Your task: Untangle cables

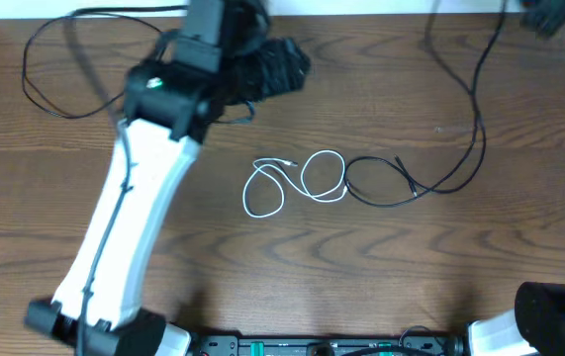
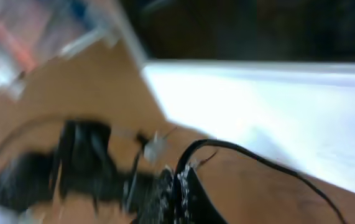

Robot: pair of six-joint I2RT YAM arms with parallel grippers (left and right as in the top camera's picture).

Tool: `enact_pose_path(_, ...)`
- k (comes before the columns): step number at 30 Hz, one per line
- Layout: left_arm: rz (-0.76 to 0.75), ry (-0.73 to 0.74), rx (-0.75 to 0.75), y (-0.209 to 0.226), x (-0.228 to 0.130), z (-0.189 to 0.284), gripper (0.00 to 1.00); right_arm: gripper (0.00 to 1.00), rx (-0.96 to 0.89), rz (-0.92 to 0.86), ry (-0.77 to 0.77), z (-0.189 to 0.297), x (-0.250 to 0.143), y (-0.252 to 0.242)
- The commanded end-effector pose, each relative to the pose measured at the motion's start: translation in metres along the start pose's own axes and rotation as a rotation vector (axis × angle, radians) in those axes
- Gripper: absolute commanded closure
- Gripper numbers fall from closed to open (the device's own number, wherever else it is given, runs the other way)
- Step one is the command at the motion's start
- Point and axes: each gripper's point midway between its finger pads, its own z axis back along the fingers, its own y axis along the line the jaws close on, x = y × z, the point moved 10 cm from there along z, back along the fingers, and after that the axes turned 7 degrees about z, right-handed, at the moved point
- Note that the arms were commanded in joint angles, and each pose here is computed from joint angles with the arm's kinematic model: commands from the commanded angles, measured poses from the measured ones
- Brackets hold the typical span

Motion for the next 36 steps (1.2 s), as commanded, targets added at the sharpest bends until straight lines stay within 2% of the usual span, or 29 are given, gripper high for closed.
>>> enact_pose_path(1, 0.173, -0.081, -0.053, -0.007, 0.005, 0.033, 0.35, 0.99, 0.202, 0.202, 0.077, -0.011, -0.017, 0.024)
enact_pose_path(4, 0.228, -0.099, -0.079, -0.011, 0.003, 0.045, 0.31, 0.99, 0.257, 0.264, 0.129, -0.019, -0.031, 0.034)
enact_pose_path(7, 0.37, -0.107, -0.108, -0.015, 0.001, 0.057, 0.31, 0.99, 0.327, 0.327, 0.178, -0.028, -0.045, 0.044)
enact_pose_path(10, 0.576, -0.115, -0.153, -0.019, -0.001, 0.071, 0.31, 0.99, 0.362, 0.297, 0.212, -0.039, -0.055, 0.045)
enact_pose_path(20, 0.884, -0.098, -0.216, -0.024, -0.002, 0.081, 0.3, 0.99, 0.435, 0.257, 0.285, -0.087, -0.091, 0.035)
enact_pose_path(26, 0.907, -0.039, -0.244, -0.027, -0.004, 0.081, 0.31, 0.99, 0.472, 0.295, 0.232, -0.111, -0.089, 0.053)
enact_pose_path(29, 0.935, 0.013, -0.267, -0.031, -0.006, 0.082, 0.45, 0.99, 0.42, 0.322, 0.252, -0.119, -0.092, 0.062)
enact_pose_path(36, 0.93, 0.035, -0.293, -0.034, -0.006, 0.082, 0.49, 0.99, 0.355, 0.331, 0.269, -0.124, -0.094, 0.063)
